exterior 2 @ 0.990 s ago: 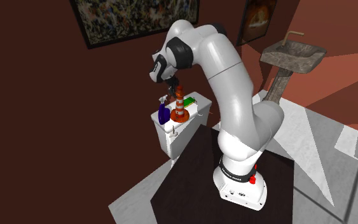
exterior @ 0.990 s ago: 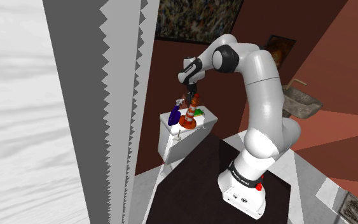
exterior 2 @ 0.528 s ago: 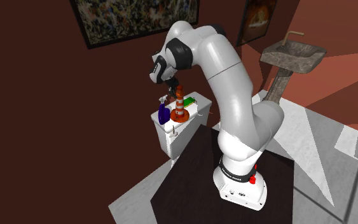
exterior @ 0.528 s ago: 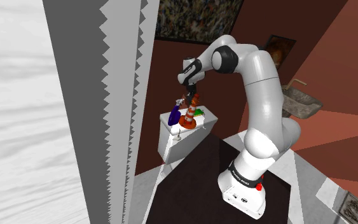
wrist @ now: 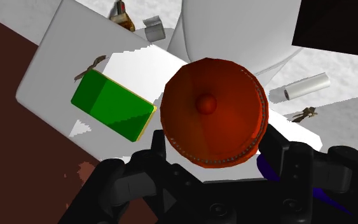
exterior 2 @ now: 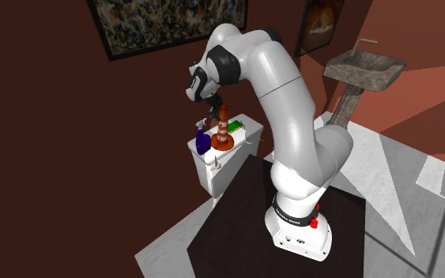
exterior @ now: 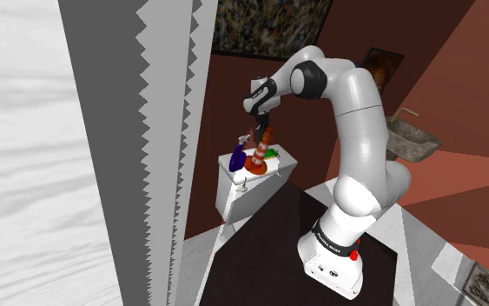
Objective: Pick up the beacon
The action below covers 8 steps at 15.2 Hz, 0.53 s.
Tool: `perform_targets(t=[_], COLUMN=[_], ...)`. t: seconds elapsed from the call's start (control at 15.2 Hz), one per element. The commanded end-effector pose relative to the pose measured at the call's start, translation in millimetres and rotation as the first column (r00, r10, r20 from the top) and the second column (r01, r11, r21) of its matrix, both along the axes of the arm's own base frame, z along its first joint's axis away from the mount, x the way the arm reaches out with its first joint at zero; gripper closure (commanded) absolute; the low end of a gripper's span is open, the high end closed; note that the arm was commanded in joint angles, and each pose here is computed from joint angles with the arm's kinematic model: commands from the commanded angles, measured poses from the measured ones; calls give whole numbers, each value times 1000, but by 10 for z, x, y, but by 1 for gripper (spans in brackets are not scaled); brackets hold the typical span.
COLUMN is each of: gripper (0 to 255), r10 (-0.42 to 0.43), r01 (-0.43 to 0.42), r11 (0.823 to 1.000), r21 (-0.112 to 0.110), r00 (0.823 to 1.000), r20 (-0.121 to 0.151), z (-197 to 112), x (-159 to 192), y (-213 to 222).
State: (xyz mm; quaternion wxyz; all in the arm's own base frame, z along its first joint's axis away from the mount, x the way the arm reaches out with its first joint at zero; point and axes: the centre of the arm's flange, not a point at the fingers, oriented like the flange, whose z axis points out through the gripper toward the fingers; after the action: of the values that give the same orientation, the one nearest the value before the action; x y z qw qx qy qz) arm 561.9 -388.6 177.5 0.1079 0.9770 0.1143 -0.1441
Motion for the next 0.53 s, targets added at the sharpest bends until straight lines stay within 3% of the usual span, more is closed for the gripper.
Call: perform_targets(t=[0.0,0.46], gripper=[255,255], r10=[0,0], r01=[0,0], r11=[1000,1000], r21=[-1,-1], r00=[1000,1000], r20=[1,1], z=[102,471], x=[2,2], y=[9,9])
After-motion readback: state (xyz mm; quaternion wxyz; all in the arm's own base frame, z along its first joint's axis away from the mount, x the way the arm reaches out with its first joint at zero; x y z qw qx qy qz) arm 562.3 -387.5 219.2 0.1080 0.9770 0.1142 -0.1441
